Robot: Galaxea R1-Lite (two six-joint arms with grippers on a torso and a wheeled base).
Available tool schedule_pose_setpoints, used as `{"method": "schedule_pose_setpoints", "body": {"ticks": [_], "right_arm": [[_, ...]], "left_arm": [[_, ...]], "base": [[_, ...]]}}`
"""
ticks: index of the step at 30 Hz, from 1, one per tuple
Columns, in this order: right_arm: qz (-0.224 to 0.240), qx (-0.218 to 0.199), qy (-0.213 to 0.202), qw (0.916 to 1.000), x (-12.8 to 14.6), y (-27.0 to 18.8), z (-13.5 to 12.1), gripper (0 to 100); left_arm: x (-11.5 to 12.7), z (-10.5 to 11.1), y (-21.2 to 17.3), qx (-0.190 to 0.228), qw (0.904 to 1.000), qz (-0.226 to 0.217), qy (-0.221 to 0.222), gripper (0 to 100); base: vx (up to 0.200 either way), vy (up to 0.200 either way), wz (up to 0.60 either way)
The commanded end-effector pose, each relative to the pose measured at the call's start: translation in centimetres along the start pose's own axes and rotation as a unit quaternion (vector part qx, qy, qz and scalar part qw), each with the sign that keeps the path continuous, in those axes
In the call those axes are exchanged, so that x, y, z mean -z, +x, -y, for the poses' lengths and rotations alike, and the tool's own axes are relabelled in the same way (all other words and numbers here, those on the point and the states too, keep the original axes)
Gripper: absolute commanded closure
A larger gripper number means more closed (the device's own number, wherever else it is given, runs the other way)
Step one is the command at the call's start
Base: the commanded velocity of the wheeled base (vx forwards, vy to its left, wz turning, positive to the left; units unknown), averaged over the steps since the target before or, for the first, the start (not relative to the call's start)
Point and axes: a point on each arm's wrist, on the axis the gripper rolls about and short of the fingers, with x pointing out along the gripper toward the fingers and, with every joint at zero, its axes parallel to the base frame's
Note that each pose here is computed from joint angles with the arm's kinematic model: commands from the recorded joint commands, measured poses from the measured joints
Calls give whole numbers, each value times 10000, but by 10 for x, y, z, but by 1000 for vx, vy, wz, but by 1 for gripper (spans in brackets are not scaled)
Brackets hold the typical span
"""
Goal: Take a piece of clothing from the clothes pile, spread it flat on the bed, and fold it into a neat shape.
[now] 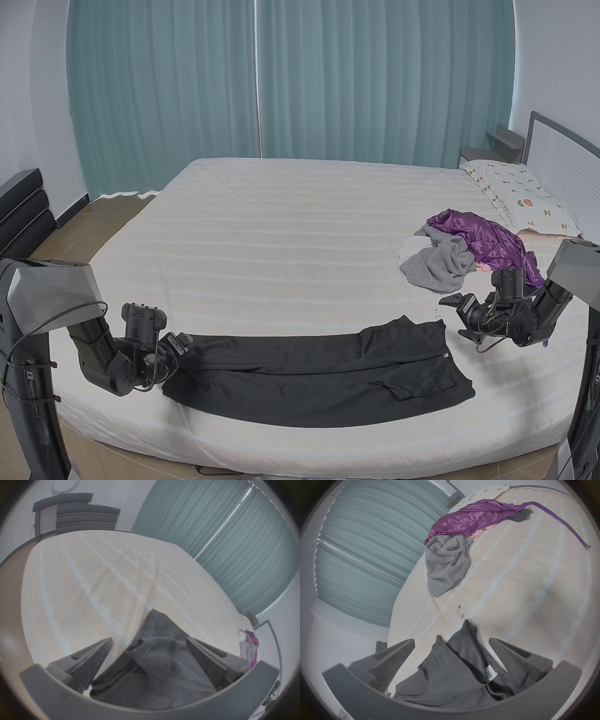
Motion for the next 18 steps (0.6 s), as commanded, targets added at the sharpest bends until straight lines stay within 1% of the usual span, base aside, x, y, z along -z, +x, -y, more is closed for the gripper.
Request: {"method": "schedule_pose_setpoints", "body": {"ticks": [1,2,3,6,7,8,9,13,18], "right_arm": [[-37,54,8,10000,4,-5,1,0],[-37,54,8,10000,4,-6,1,0],[-46,53,-15,10000,6,-9,-1,0],[-82,86,-70,9999,13,-13,-4,0],[-119,104,-109,9998,17,-15,-6,0],[-128,117,-111,9998,18,-15,-6,0],[-144,160,-173,9996,24,-16,-10,0],[-117,307,-291,9990,37,-15,-15,0],[-282,452,-349,9980,50,-16,-13,0]], "left_arm": [[11,-5,18,-283,9996,25,47,100],[11,-5,18,-288,9996,30,47,100],[7,-3,18,-316,9994,163,17,100],[5,-1,15,-310,9992,251,-64,100],[-1,3,11,-245,9989,371,-147,100],[-2,3,10,-239,9989,387,-151,100],[-9,8,2,-138,9984,508,-203,100],[-14,13,-10,-22,9980,597,-207,100],[-18,17,-16,47,9975,666,-228,100]], "base": [[0,0,0],[0,0,0],[0,0,0],[0,0,0],[0,0,0],[0,0,0],[0,0,0],[0,0,0],[0,0,0]]}}
